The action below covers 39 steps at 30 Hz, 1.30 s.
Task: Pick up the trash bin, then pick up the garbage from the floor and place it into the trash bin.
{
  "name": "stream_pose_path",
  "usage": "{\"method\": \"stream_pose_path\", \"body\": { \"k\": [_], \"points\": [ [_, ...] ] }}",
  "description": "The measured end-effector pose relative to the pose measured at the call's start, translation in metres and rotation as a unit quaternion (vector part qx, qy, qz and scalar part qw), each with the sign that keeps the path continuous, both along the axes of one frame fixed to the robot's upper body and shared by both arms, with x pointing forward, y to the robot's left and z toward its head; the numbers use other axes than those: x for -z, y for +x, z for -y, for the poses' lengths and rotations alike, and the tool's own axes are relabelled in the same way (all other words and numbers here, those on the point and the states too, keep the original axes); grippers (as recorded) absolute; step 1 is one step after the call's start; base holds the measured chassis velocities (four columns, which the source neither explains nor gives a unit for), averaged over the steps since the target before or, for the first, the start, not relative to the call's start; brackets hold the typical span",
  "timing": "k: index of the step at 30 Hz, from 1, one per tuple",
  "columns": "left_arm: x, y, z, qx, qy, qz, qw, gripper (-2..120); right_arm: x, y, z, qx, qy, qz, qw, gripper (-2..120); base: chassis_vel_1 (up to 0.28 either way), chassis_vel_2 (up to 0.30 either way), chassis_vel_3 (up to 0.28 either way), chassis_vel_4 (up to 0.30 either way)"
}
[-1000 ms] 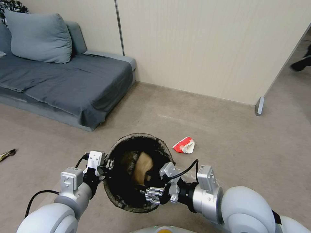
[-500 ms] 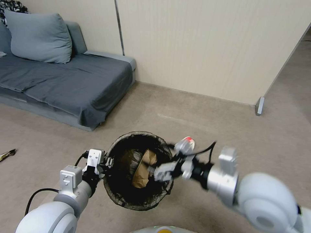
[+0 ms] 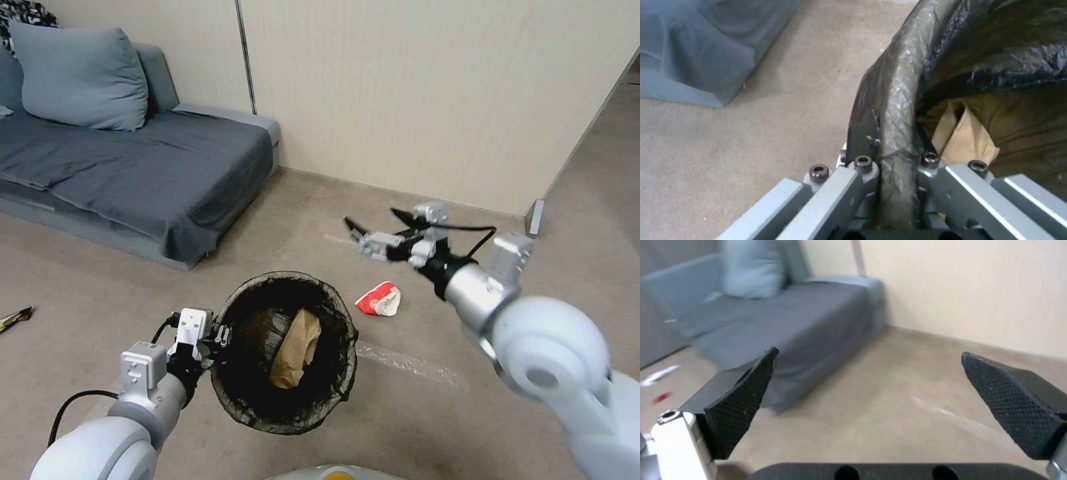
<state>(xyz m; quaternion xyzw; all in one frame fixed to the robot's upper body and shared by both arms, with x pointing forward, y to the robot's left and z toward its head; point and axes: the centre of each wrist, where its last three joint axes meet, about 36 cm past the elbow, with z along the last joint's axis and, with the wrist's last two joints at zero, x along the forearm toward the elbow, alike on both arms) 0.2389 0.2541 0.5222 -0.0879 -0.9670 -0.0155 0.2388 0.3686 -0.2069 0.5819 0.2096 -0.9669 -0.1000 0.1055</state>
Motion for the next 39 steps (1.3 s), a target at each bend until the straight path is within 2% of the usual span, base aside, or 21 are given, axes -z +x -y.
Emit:
{"method": "stream_pose_path", "body": {
  "k": [1, 2, 4, 5, 8, 9, 13, 14, 16, 20, 22, 23, 25, 26, 28, 39],
  "points": [
    [0.000, 0.000, 0.000, -0.001, 0.000, -0.001, 1.0000, 1, 0.011, 0.015, -0.001, 0.030, 0.000, -0.021, 0.999, 100, 0.000, 0.000, 0.000, 0.000],
    [0.000, 0.000, 0.000, -0.001, 0.000, -0.001, 1.0000, 1, 0.011, 0.015, -0.001, 0.030, 0.000, -0.021, 0.999, 100, 0.000, 0.000, 0.000, 0.000],
    [0.000, 0.000, 0.000, -0.002, 0.000, -0.001, 1.0000, 1, 0.032, 0.037, -0.002, 0.065, 0.000, -0.056, 0.996, 100, 0.000, 0.000, 0.000, 0.000],
    [0.000, 0.000, 0.000, -0.002, 0.000, -0.001, 1.0000, 1, 0.032, 0.037, -0.002, 0.065, 0.000, -0.056, 0.996, 100, 0.000, 0.000, 0.000, 0.000],
    [0.000, 0.000, -0.001, -0.002, 0.000, 0.001, 1.0000, 1, 0.072, 0.062, -0.006, 0.098, -0.010, -0.106, 0.990, 100, 0.000, 0.000, 0.000, 0.000],
    [0.000, 0.000, -0.001, -0.002, 0.000, 0.001, 1.0000, 1, 0.072, 0.062, -0.006, 0.098, -0.010, -0.106, 0.990, 100, 0.000, 0.000, 0.000, 0.000],
    [-0.001, 0.001, -0.001, -0.002, 0.000, 0.003, 1.0000, 1, 0.119, 0.088, -0.025, 0.123, 0.000, -0.176, 0.977, 100, 0.000, 0.000, 0.000, 0.000],
    [-0.001, 0.001, -0.001, -0.002, 0.000, 0.003, 1.0000, 1, 0.119, 0.088, -0.025, 0.123, 0.000, -0.176, 0.977, 100, 0.000, 0.000, 0.000, 0.000],
    [-0.001, 0.001, -0.001, -0.002, 0.000, 0.004, 1.0000, 1, 0.143, 0.102, -0.042, 0.138, -0.001, -0.205, 0.969, 100, 0.000, 0.000, 0.000, 0.000],
    [-0.001, 0.001, -0.001, -0.002, 0.000, 0.004, 1.0000, 1, 0.168, 0.115, -0.054, 0.155, -0.011, -0.233, 0.960, 100, 0.000, 0.000, 0.000, 0.000],
    [-0.001, 0.001, -0.002, -0.002, 0.000, 0.004, 1.0000, 1, 0.189, 0.127, -0.062, 0.175, -0.019, -0.265, 0.948, 100, 0.000, 0.000, 0.000, 0.000],
    [-0.001, 0.001, -0.002, -0.002, 0.000, 0.004, 1.0000, 1, 0.189, 0.127, -0.062, 0.175, -0.019, -0.265, 0.948, 100, 0.000, 0.000, 0.000, 0.000],
    [-0.001, 0.001, -0.002, -0.002, 0.000, 0.005, 1.0000, 1, 0.209, 0.139, -0.067, 0.198, -0.032, -0.288, 0.936, 100, 0.000, 0.000, 0.000, 0.000],
    [-0.001, 0.001, -0.002, -0.002, 0.000, 0.005, 1.0000, 1, 0.209, 0.139, -0.067, 0.198, -0.032, -0.288, 0.936, 100, 0.000, 0.000, 0.000, 0.000],
    [-0.001, 0.001, -0.002, -0.002, 0.000, 0.005, 1.0000, 1, 0.222, 0.150, -0.070, 0.221, -0.043, -0.301, 0.927, 100, 0.000, 0.000, 0.000, 0.000],
    [-0.001, 0.001, -0.001, 0.000, -0.001, 0.005, 1.0000, 1, 0.261, 0.180, -0.068, 0.282, -0.072, -0.313, 0.904, 100, 0.000, 0.000, 0.000, 0.000]
  ]
}}
